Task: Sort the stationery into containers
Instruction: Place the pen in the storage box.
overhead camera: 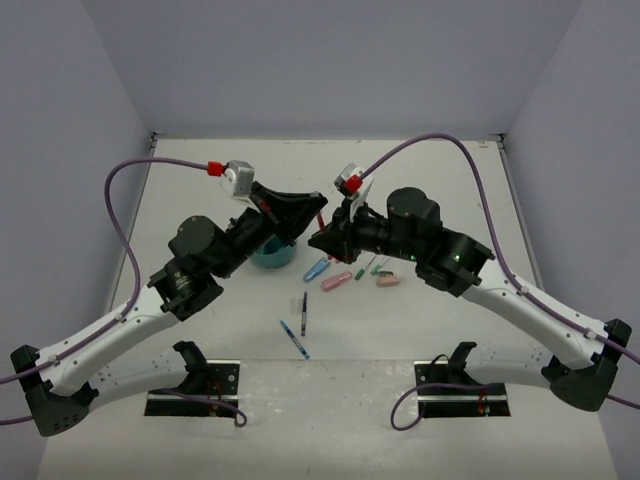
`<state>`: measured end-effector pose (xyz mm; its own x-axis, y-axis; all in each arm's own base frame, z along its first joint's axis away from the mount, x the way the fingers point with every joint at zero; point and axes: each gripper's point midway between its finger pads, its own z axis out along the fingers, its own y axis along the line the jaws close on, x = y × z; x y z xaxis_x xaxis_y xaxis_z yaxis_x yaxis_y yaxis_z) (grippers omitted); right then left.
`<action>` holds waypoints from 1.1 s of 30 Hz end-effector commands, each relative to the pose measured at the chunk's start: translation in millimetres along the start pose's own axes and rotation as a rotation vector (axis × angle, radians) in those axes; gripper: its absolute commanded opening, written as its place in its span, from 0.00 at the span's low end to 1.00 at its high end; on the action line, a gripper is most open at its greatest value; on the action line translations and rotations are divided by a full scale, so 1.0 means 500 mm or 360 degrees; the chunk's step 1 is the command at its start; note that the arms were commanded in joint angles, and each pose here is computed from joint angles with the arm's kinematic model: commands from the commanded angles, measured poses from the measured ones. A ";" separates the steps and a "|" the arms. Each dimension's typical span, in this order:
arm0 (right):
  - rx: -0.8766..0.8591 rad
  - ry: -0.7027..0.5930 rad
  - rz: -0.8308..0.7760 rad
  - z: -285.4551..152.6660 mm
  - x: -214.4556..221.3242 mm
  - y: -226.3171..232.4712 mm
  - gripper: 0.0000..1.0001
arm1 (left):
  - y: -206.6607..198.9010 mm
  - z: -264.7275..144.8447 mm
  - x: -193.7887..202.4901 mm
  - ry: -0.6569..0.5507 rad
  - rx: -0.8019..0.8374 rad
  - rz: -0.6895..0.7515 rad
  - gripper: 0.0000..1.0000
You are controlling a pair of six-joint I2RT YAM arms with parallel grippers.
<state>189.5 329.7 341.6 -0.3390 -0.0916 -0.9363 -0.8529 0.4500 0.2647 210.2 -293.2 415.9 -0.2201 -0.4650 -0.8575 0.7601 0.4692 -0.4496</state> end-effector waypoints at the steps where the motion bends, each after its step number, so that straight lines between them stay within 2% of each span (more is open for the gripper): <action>1: 0.0022 -0.0447 -0.0130 0.014 -0.088 -0.028 0.28 | 0.112 -0.047 0.106 0.0467 -0.0499 0.0136 0.00; 2: 0.0029 -0.0426 -0.0117 0.019 -0.064 -0.035 0.45 | 0.134 -0.047 0.076 0.0426 -0.0621 0.0170 0.00; 4: 0.0059 -0.0397 -0.0080 0.023 -0.033 -0.048 0.69 | 0.191 -0.043 0.033 0.0359 -0.0847 0.0215 0.00; 7: 0.0170 -0.0359 -0.0043 0.016 0.011 -0.078 0.76 | 0.263 -0.055 -0.033 0.0218 -0.1119 0.0244 0.00; 9: 0.0308 -0.0348 -0.0011 0.001 0.048 -0.112 0.87 | 0.313 -0.070 -0.080 0.0046 -0.1312 0.0207 0.00; 10: 0.0325 -0.0357 -0.0005 -0.009 0.054 -0.115 0.89 | 0.324 -0.072 -0.095 -0.0021 -0.1356 0.0215 0.00; 13: 0.0403 -0.0437 0.0025 -0.052 0.053 -0.126 0.93 | 0.372 -0.083 -0.106 -0.0203 -0.1527 0.0275 0.00; 15: 0.0417 -0.0435 0.0045 -0.068 0.071 -0.128 0.93 | 0.403 -0.089 -0.094 -0.0256 -0.1615 0.0332 0.00; 18: 0.0418 -0.0457 0.0076 -0.094 0.086 -0.125 0.94 | 0.430 -0.082 -0.072 -0.0360 -0.1596 0.0365 0.00; 26: 0.0172 -0.0497 0.0172 -0.137 0.097 -0.060 0.97 | 0.501 -0.086 -0.013 -0.0415 -0.1621 0.0493 0.00; 33: 0.0169 -0.0481 0.0172 -0.150 0.108 -0.057 0.98 | 0.542 -0.103 -0.004 -0.0428 -0.1664 0.0516 0.00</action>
<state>170.3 244.8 302.3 -0.2596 0.2184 -0.9407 -0.7613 0.5530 0.3385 379.5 -142.4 258.8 0.0070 -0.2471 -0.9690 -0.1269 0.9609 -0.2460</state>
